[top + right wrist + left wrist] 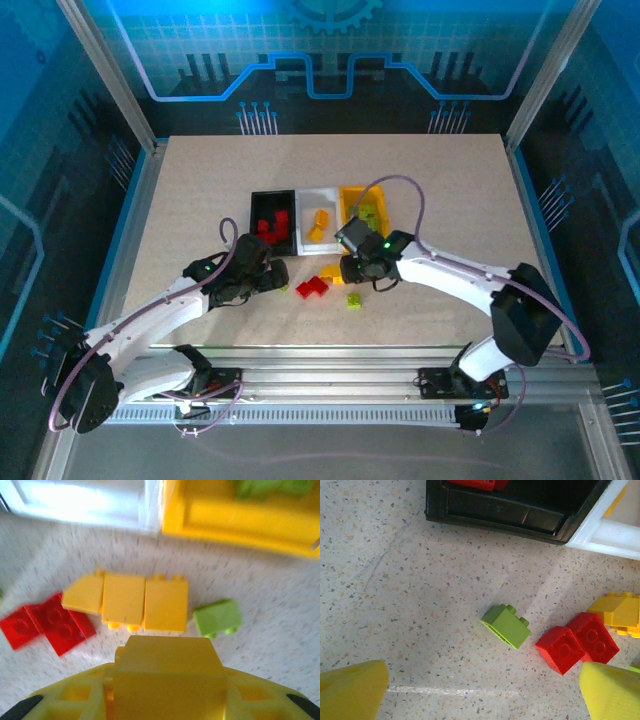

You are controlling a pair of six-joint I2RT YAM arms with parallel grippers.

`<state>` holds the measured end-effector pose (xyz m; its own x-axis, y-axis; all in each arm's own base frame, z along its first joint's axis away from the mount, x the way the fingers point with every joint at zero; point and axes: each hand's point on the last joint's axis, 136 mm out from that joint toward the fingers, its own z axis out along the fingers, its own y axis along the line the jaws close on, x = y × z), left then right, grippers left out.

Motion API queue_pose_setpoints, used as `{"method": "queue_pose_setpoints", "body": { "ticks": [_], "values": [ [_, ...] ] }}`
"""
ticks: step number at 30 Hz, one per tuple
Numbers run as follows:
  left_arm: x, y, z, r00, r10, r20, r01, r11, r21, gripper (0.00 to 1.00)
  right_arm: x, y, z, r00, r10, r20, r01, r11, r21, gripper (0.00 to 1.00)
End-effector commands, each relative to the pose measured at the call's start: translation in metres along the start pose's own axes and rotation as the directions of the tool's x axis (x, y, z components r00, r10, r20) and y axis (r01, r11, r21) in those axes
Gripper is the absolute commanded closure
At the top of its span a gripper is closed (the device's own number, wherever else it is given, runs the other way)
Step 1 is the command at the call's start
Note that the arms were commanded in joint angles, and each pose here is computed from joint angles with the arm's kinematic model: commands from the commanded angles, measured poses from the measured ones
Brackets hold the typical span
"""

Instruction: Sort the legos into containers by color

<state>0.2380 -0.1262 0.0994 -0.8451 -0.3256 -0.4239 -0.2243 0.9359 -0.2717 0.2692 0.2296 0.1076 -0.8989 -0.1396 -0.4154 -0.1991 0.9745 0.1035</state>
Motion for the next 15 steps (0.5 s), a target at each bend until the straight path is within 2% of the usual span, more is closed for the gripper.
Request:
{"method": "queue_pose_setpoints", "body": {
  "ticks": [1,5,8,12,15],
  "values": [
    [0.0,0.001,0.001,1.0,0.017,-0.004,-0.017,1.0,0.003,0.01,-0.045,-0.017,-0.013,0.997,0.021,0.067,-0.023,1.0,0.018,0.65],
    [0.0,-0.002,0.001,1.0,0.015,-0.013,-0.015,1.0,0.008,0.01,-0.095,-0.033,0.005,0.993,0.09,0.082,-0.093,0.995,0.029,0.65],
    [0.001,-0.003,0.001,0.999,0.02,-0.026,-0.019,1.0,0.009,0.01,-0.118,-0.041,0.024,0.992,0.098,0.075,-0.103,0.993,0.066,0.65],
    [0.001,-0.003,-0.001,0.999,0.021,-0.027,-0.021,1.0,0.01,0.01,-0.13,-0.035,0.04,0.995,0.07,0.067,-0.075,0.995,0.066,0.67],
    [0.0,-0.002,-0.003,0.999,0.026,-0.023,-0.026,1.0,0.01,0.01,-0.131,-0.007,0.033,0.995,-0.01,0.097,0.007,1.0,0.023,0.66]
  ]
}}
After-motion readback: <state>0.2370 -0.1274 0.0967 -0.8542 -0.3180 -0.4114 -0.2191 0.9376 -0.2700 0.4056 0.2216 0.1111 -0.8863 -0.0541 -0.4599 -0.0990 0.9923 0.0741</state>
